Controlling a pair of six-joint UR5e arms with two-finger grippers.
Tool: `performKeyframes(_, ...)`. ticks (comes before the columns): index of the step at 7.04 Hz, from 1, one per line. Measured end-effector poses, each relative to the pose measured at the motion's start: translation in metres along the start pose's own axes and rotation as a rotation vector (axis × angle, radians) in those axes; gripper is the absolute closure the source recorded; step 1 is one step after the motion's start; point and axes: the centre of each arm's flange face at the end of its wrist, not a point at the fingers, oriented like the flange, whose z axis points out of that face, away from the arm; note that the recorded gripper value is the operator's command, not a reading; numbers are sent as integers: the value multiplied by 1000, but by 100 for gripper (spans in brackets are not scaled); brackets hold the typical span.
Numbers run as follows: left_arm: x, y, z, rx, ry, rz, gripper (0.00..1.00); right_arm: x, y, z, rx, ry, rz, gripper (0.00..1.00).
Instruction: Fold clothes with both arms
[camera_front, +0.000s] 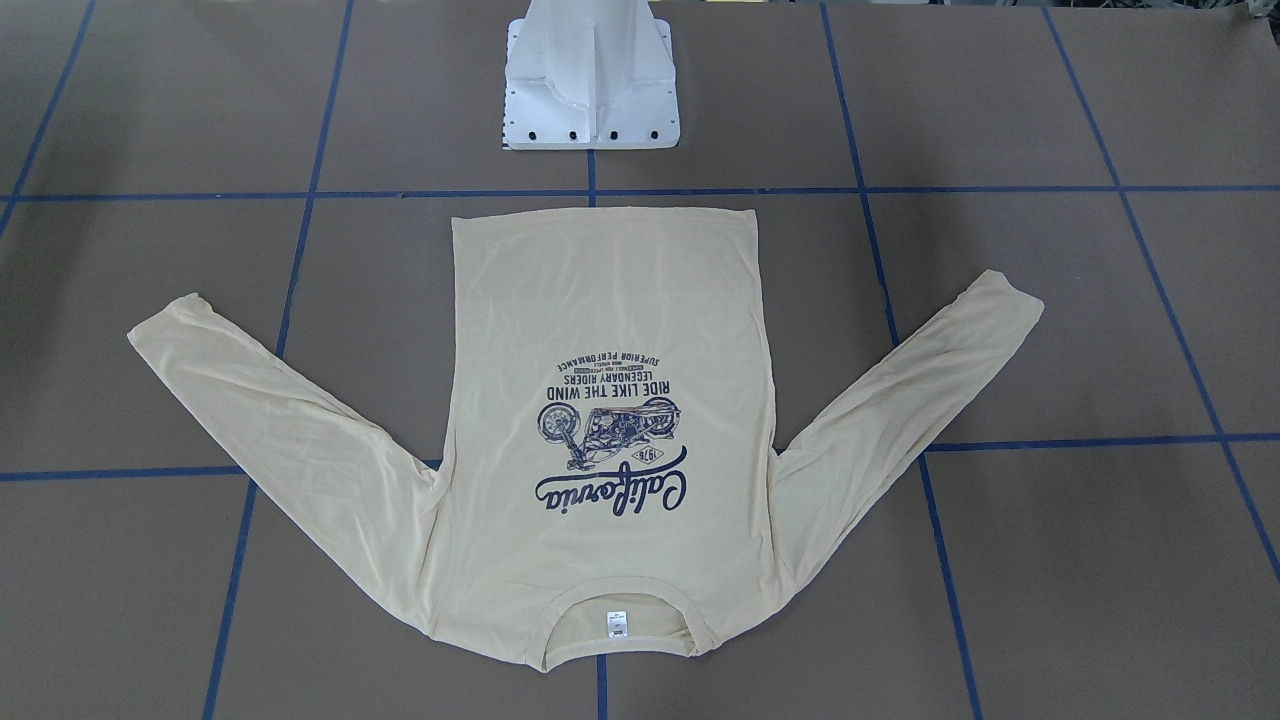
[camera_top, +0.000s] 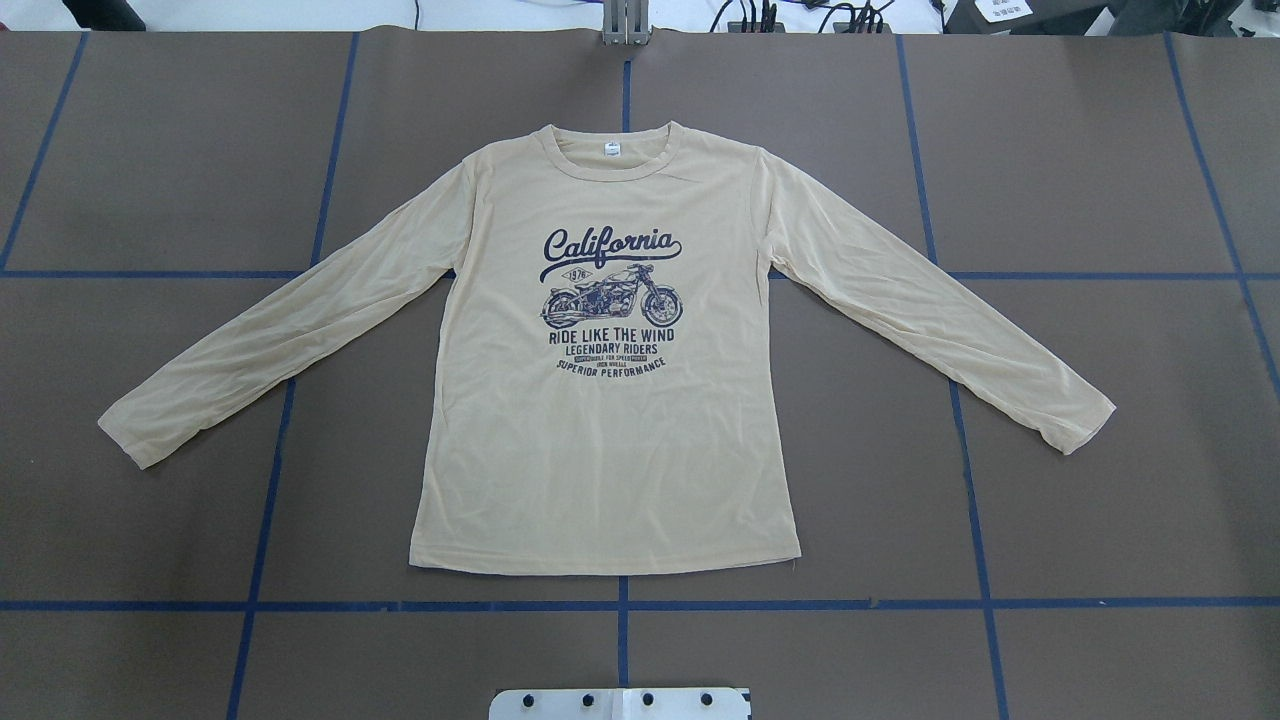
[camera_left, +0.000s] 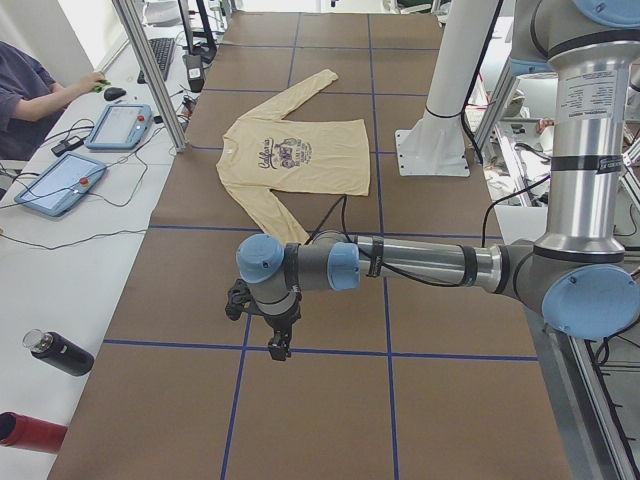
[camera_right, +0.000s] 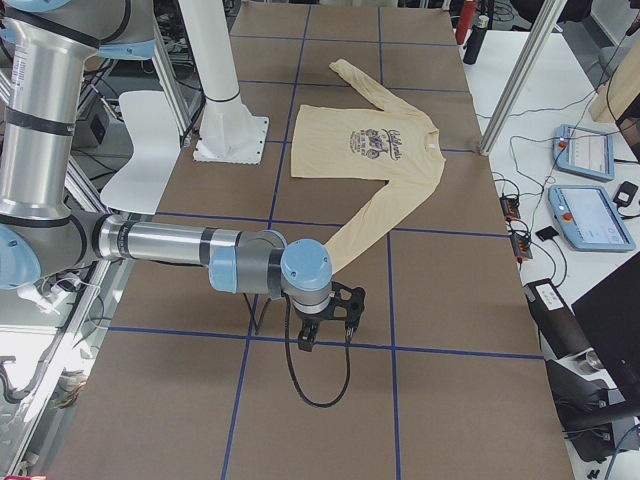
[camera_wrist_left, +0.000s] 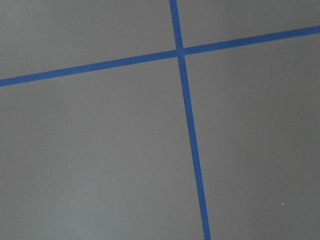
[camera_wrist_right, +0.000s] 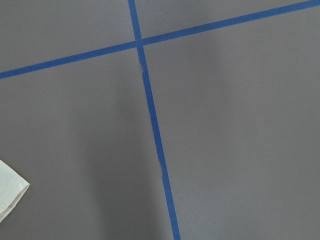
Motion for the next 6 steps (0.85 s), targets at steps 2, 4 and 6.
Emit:
performKeyframes(2,0,0,1,0,0,0,0,-2,-3,-2,5,-1,-2,0)
performKeyframes(4,1,-3,-1,15,-3,9,0,-7,-9,-4,14,-6,-5,0)
performKeyframes(6,7,-14,-10,86,-15,73,0,-22,-17,-8,44,-40,-55,0)
